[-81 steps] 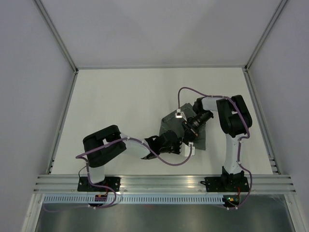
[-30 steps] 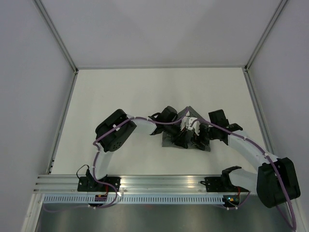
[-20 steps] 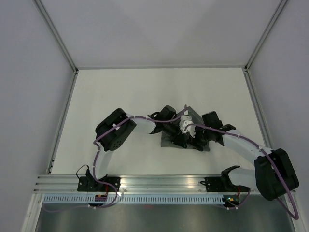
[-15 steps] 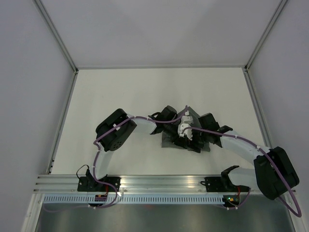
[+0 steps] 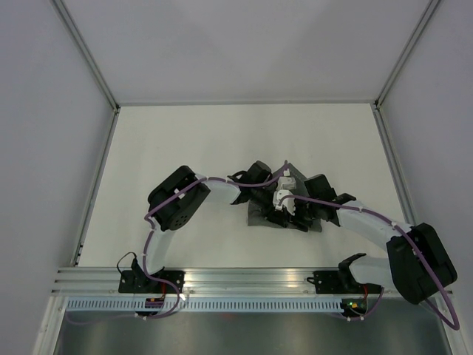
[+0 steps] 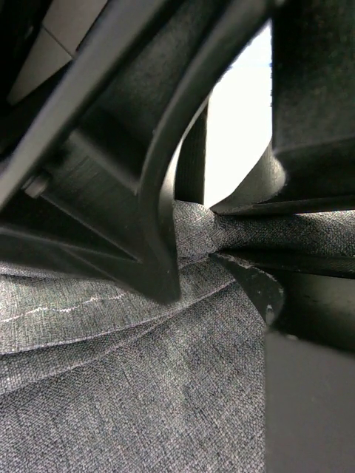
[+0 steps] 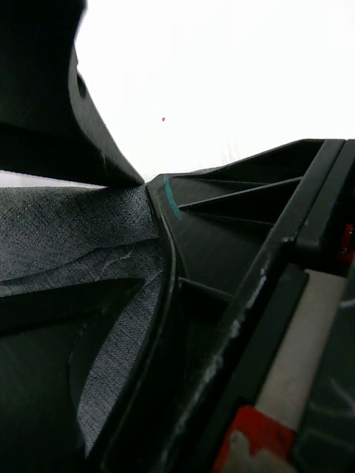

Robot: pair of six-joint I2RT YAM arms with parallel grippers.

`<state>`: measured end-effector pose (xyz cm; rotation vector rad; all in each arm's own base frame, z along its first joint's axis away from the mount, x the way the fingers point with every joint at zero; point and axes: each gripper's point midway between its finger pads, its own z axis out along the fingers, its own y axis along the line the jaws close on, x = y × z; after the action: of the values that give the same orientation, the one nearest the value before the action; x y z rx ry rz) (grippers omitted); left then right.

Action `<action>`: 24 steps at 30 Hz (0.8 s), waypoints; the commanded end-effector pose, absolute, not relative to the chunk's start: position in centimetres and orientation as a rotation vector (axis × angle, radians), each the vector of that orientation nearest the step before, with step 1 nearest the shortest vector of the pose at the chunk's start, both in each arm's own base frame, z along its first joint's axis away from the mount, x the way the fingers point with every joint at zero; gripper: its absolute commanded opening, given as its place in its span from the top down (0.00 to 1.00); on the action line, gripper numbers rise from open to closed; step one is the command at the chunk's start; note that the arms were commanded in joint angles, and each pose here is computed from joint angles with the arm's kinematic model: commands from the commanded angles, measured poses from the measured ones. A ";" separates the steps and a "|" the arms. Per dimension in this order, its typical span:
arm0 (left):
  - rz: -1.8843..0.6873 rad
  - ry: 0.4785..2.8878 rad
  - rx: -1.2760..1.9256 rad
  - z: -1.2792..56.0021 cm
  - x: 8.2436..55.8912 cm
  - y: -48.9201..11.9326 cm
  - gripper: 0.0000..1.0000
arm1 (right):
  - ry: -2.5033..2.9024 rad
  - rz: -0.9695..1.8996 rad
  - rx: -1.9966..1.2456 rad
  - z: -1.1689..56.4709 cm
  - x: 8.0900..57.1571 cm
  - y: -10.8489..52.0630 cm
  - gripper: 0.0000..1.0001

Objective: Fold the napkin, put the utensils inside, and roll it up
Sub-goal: Roll the napkin with the utensil

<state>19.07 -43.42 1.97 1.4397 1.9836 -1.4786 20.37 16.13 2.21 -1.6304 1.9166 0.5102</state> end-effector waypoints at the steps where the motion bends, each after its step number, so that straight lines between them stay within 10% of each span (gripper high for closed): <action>1: -1.374 2.254 1.433 -3.7 17.5 -40.8 0.94 | 1.892 0.550 -1.638 1.9 20.2 16.8 0.49; 13: -1.429 2.284 1.281 -1.9 18.9 -41.3 0.68 | 1.921 0.560 -1.645 0.9 19.5 16.4 0.83; 24: -1.501 2.085 1.073 3.9 21.5 -41.0 0.57 | 1.949 0.617 -1.680 0.7 19.0 16.5 0.87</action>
<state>20.20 -41.46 2.82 1.1881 2.0737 -1.5379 19.78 16.88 1.57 -1.6386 1.9192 0.5870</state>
